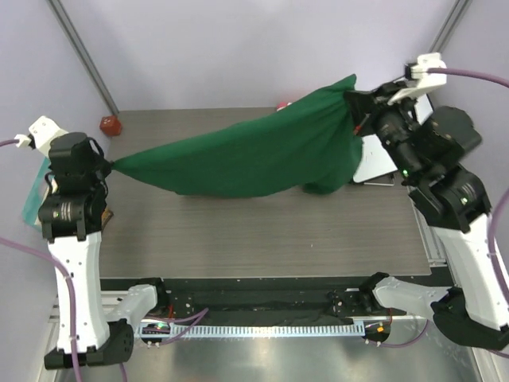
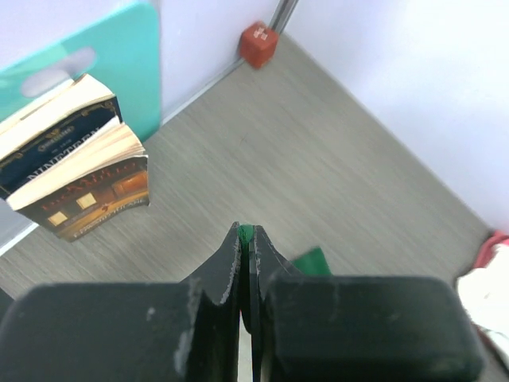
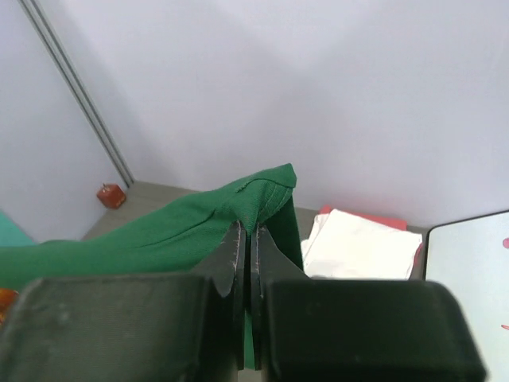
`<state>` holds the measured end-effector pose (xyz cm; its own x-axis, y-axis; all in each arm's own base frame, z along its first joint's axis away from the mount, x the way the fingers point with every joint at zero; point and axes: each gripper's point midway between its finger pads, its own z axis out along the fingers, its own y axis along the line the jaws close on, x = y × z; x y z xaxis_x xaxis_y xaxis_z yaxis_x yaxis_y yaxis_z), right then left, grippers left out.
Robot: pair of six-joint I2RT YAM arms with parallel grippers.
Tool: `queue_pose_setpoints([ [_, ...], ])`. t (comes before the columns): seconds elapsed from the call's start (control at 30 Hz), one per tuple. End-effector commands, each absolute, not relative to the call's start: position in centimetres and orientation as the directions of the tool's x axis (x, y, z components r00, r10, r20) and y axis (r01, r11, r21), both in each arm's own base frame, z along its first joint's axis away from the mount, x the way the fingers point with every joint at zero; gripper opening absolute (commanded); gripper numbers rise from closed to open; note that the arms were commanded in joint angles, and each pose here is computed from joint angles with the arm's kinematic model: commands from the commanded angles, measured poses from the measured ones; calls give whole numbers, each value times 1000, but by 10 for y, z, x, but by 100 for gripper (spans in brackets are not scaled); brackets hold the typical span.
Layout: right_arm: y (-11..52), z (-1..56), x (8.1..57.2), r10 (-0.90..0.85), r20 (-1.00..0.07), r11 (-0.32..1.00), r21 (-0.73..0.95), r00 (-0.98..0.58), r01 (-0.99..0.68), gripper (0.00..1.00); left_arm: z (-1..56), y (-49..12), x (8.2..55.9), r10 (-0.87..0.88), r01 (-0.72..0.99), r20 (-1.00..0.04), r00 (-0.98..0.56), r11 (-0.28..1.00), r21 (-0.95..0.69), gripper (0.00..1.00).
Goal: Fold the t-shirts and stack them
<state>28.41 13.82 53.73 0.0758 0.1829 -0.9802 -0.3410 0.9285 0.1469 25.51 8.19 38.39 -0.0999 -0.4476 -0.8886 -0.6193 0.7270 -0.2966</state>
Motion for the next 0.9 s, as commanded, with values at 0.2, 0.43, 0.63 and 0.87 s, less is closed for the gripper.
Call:
queue_pose_setpoints([
  [0.2, 124, 549, 277, 197, -972, 940, 151, 127, -308, 1, 421, 83, 237, -428, -570, -903, 42, 732, -374, 0],
  [0.43, 142, 485, 365, 126, -992, 974, 117, 31, -192, 1, 389, 81, 310, -452, -576, -889, -68, 746, -335, 0],
  [0.63, 155, 437, 459, 168, -982, 965, 181, -81, -189, 1, 383, 89, 383, -447, -585, -890, -87, 746, -318, 0],
  [0.87, 158, 496, 504, 220, -975, 949, 212, 10, -232, 1, 425, 92, 424, -432, -545, -902, -24, 762, -350, 0],
])
